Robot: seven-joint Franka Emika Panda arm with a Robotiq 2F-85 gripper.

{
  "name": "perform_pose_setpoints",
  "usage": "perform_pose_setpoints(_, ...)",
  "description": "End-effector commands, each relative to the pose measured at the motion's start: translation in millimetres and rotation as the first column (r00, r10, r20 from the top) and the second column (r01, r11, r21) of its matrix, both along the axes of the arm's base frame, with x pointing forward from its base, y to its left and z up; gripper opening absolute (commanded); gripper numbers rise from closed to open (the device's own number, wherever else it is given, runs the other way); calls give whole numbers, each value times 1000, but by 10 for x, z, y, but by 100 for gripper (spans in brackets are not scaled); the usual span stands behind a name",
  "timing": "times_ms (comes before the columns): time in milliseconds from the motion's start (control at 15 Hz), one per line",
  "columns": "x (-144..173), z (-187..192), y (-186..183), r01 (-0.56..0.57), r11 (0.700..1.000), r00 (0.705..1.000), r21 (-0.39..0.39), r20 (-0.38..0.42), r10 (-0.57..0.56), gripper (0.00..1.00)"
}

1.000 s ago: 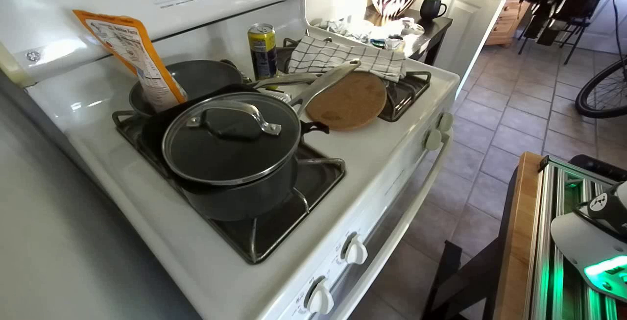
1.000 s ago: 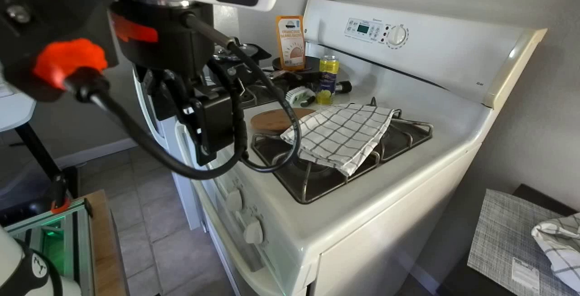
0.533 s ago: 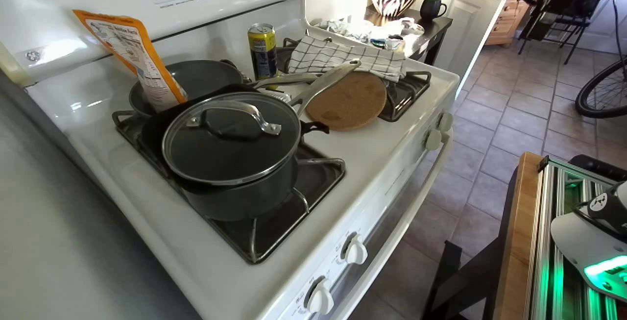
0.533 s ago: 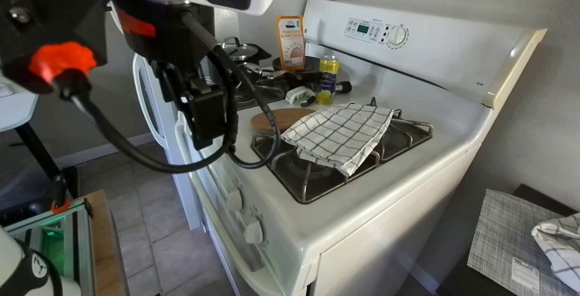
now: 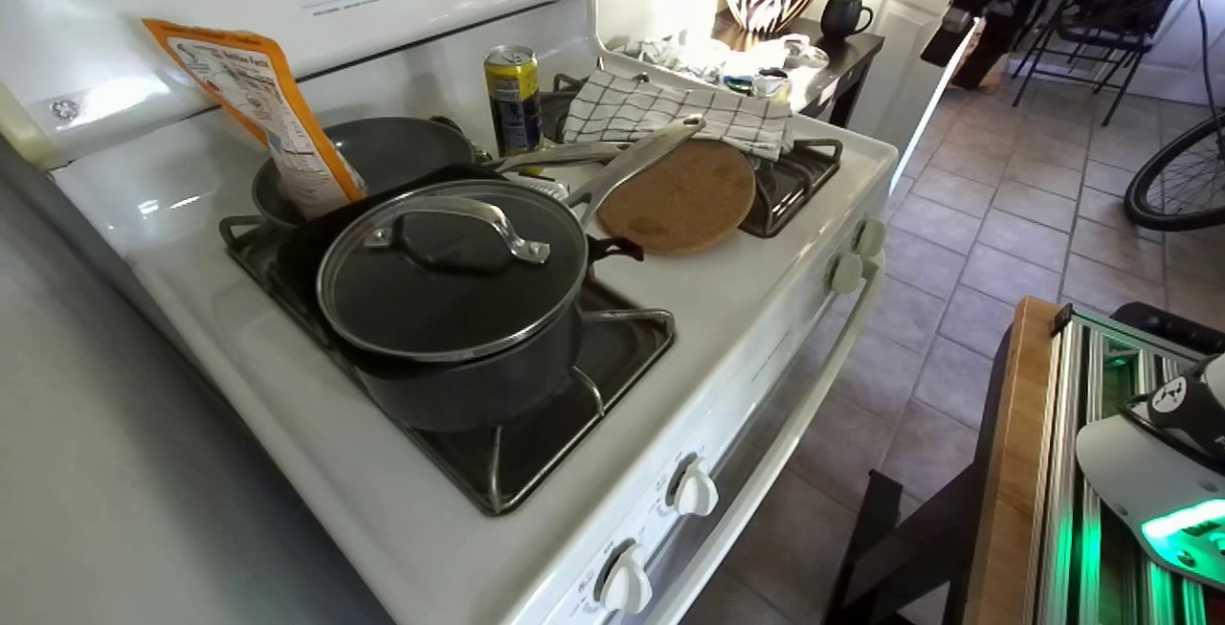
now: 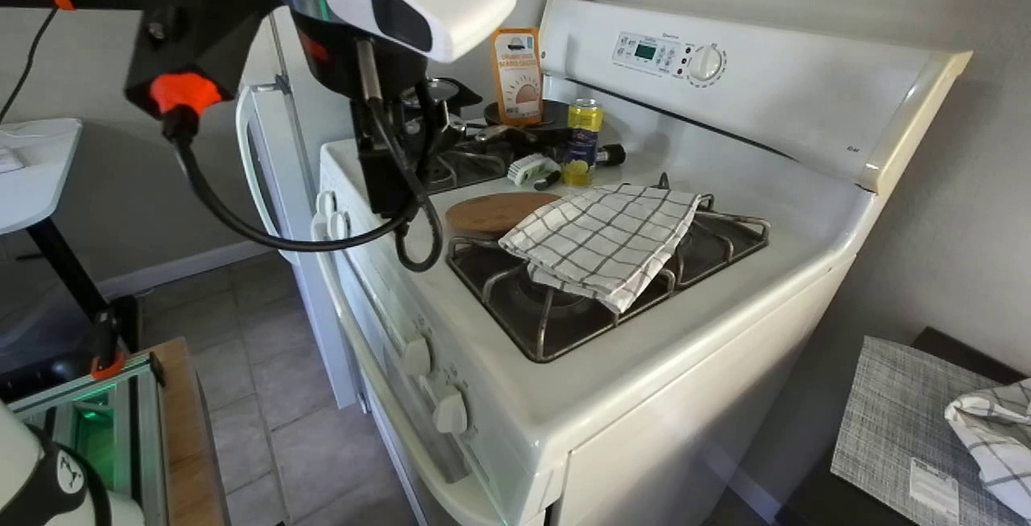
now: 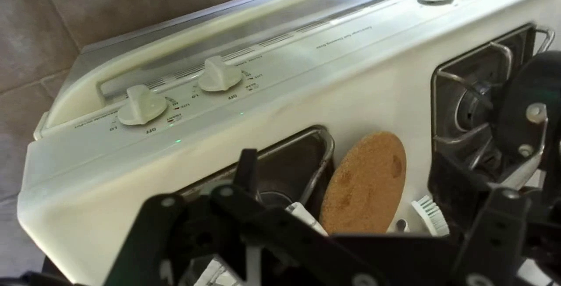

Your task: Put the wooden object on top of the towel

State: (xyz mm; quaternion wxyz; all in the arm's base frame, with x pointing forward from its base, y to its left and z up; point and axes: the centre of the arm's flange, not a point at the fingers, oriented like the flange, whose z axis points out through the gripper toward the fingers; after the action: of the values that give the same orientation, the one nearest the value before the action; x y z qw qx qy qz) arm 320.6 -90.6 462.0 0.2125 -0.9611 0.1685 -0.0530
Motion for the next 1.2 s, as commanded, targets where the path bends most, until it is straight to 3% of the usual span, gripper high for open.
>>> perform_pose_setpoints(0, 35, -48, 9, 28, 1000, 1000, 9, -13, -28, 100)
perform_pose_setpoints(267, 72, -116, -7, 58, 998, 998, 21, -35, -58, 100)
perform_pose_setpoints(467, 262, -250, 99, 155, 985, 988, 76, -35, -153, 100)
perform_pose_setpoints(667, 435, -352, 183, 216, 973, 976, 85, -28, -214, 100)
perform_pose_setpoints(867, 663, -535, 250, 282, 959, 959, 22, -9, -282, 100)
perform_pose_setpoints(1133, 895, -815, 469, 304, 950, 953, 76, -29, -303, 100)
